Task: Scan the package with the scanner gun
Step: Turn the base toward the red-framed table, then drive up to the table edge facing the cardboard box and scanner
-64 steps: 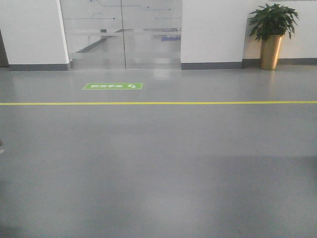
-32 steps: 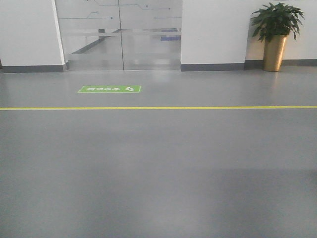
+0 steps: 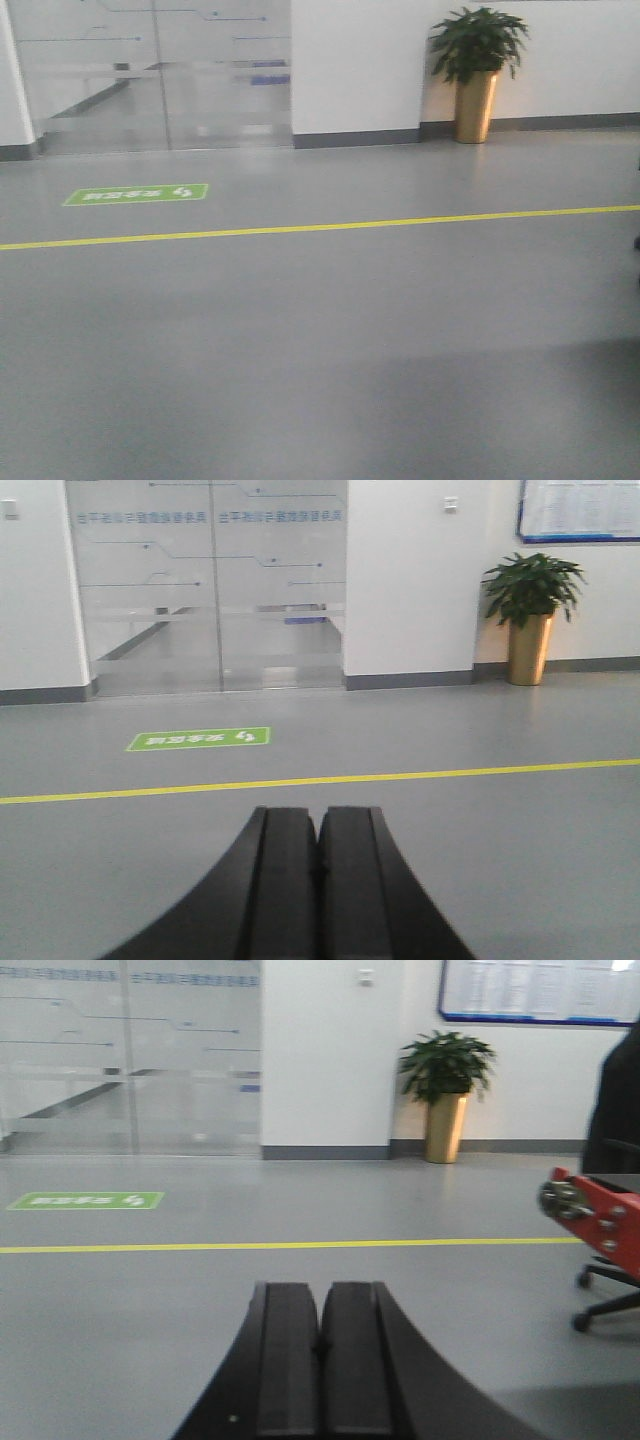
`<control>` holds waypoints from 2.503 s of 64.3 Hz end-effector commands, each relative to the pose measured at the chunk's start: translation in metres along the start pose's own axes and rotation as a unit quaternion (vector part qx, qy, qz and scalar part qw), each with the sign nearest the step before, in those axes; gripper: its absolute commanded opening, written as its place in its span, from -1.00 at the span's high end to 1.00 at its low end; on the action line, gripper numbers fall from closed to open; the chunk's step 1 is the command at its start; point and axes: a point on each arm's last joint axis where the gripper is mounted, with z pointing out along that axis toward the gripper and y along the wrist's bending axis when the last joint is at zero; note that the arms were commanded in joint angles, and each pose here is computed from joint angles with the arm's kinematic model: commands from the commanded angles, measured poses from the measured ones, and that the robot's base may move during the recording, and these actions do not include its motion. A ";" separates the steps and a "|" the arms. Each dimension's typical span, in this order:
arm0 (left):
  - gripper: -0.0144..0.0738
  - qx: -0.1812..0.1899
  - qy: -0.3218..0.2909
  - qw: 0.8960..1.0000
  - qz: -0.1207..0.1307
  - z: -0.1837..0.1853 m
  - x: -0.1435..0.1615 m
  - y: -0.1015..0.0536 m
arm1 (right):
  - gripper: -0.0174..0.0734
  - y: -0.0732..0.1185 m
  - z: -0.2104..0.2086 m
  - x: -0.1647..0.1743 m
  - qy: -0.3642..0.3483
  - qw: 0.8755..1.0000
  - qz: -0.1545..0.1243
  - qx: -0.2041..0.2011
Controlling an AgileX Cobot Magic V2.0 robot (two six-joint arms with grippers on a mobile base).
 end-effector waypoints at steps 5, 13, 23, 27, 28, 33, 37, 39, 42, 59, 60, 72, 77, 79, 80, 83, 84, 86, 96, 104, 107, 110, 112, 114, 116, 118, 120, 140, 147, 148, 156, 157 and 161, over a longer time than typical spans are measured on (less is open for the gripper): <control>0.92 -0.001 -0.012 1.000 -0.003 0.000 -0.002 0.000 | 0.99 0.000 0.000 -0.002 -0.009 1.000 -0.004 0.002; 0.92 -0.001 -0.012 1.000 -0.003 0.000 -0.002 0.000 | 0.99 0.000 0.000 -0.002 -0.009 1.000 -0.004 0.002; 0.92 -0.001 -0.012 1.000 -0.003 0.000 -0.002 0.000 | 0.99 0.000 0.000 -0.002 -0.009 1.000 -0.004 0.002; 0.92 -0.001 -0.012 1.000 -0.003 0.000 -0.002 0.000 | 0.99 0.000 0.000 -0.002 -0.009 1.000 -0.004 0.002; 0.92 -0.001 -0.012 1.000 -0.003 0.000 -0.002 0.000 | 0.99 0.000 0.000 -0.002 -0.009 1.000 -0.004 0.002; 0.92 -0.001 -0.012 1.000 -0.003 0.000 -0.002 0.000 | 0.99 0.000 0.000 -0.002 -0.009 1.000 -0.004 0.002; 0.92 -0.001 -0.012 1.000 -0.003 0.000 -0.002 0.000 | 0.99 0.000 0.000 -0.002 -0.009 1.000 -0.004 0.002; 0.92 -0.001 -0.012 1.000 -0.003 0.000 -0.002 0.000 | 0.99 0.000 0.000 -0.002 -0.009 1.000 -0.004 0.002; 0.92 -0.001 -0.012 1.000 -0.003 0.000 -0.002 0.000 | 0.99 0.000 0.000 -0.002 -0.009 1.000 -0.004 0.002; 0.92 -0.001 -0.012 1.000 -0.003 0.000 -0.002 0.000 | 0.99 0.000 0.000 -0.002 -0.009 1.000 -0.004 0.002; 0.92 -0.001 -0.012 1.000 -0.003 0.000 -0.002 0.000 | 0.99 0.000 0.000 -0.002 -0.009 1.000 -0.004 0.002; 0.92 -0.001 -0.012 1.000 -0.003 0.000 -0.002 0.000 | 0.99 0.000 0.000 -0.002 -0.009 1.000 -0.004 0.002; 0.92 -0.001 -0.012 1.000 -0.003 0.000 -0.002 0.000 | 0.99 0.000 0.000 -0.002 -0.009 1.000 -0.004 0.002; 0.92 -0.001 -0.012 1.000 -0.003 0.000 -0.002 0.000 | 0.99 0.000 0.000 -0.002 -0.009 1.000 -0.004 0.002; 0.92 -0.001 -0.012 1.000 -0.003 0.000 -0.002 0.000 | 0.99 0.000 0.000 -0.002 -0.009 1.000 -0.004 0.002; 0.92 -0.001 -0.012 1.000 -0.003 0.000 -0.002 0.000 | 0.99 0.000 0.000 -0.002 -0.009 1.000 -0.004 0.002; 0.92 -0.001 -0.012 1.000 -0.003 0.000 -0.002 0.000 | 0.99 0.000 0.000 -0.002 -0.009 1.000 -0.004 0.002; 0.92 -0.001 -0.012 1.000 -0.003 0.000 -0.002 0.000 | 0.99 0.000 0.000 -0.002 -0.009 1.000 -0.004 0.002; 0.92 -0.001 -0.012 1.000 -0.003 0.000 -0.002 0.000 | 0.99 0.000 0.000 -0.002 -0.009 1.000 -0.004 0.002; 0.92 -0.001 -0.012 1.000 -0.003 0.000 -0.002 0.000 | 0.99 0.000 0.000 -0.002 -0.009 1.000 -0.004 0.002; 0.92 -0.001 -0.012 1.000 -0.003 0.000 -0.002 0.000 | 0.99 0.000 0.000 -0.002 -0.009 1.000 -0.004 0.002; 0.92 -0.001 -0.012 1.000 -0.003 0.000 -0.002 0.000 | 0.99 0.000 0.000 -0.002 -0.009 1.000 -0.004 0.002; 0.92 -0.001 -0.012 1.000 -0.003 0.000 -0.002 0.000 | 0.99 0.000 0.000 -0.002 -0.009 1.000 -0.004 0.002; 0.92 -0.001 -0.012 1.000 -0.003 0.000 -0.002 0.000 | 0.99 0.000 0.000 -0.002 -0.009 1.000 -0.004 0.002; 0.92 -0.001 -0.012 1.000 -0.003 0.000 -0.002 0.000 | 0.99 0.000 0.000 -0.002 -0.009 1.000 -0.004 0.002; 0.92 -0.001 -0.012 1.000 -0.003 0.000 -0.002 0.000 | 0.99 0.000 0.000 -0.002 -0.009 1.000 -0.004 0.002; 0.92 -0.001 -0.012 1.000 -0.003 0.000 -0.002 0.000 | 0.99 0.000 0.000 -0.002 -0.009 1.000 -0.004 0.002; 0.92 -0.001 -0.012 1.000 -0.003 0.000 -0.002 0.000 | 0.99 0.000 0.000 -0.002 -0.009 1.000 -0.004 0.002; 0.92 -0.001 -0.012 1.000 -0.003 0.000 -0.002 0.000 | 0.99 0.000 0.000 -0.002 -0.009 1.000 -0.004 0.002; 0.92 -0.001 -0.012 1.000 -0.003 0.000 -0.002 0.000 | 0.99 0.000 0.000 -0.002 -0.009 1.000 -0.004 0.002; 0.92 -0.001 -0.012 1.000 -0.003 0.000 -0.002 0.000 | 0.99 0.000 0.000 -0.002 -0.009 1.000 -0.004 0.002; 0.92 -0.001 -0.012 1.000 -0.003 0.000 -0.002 0.000 | 0.99 0.000 0.000 -0.002 -0.009 1.000 -0.004 0.002; 0.92 -0.001 -0.012 1.000 -0.003 0.000 -0.002 0.000 | 0.99 0.000 0.000 -0.002 -0.009 1.000 -0.004 0.002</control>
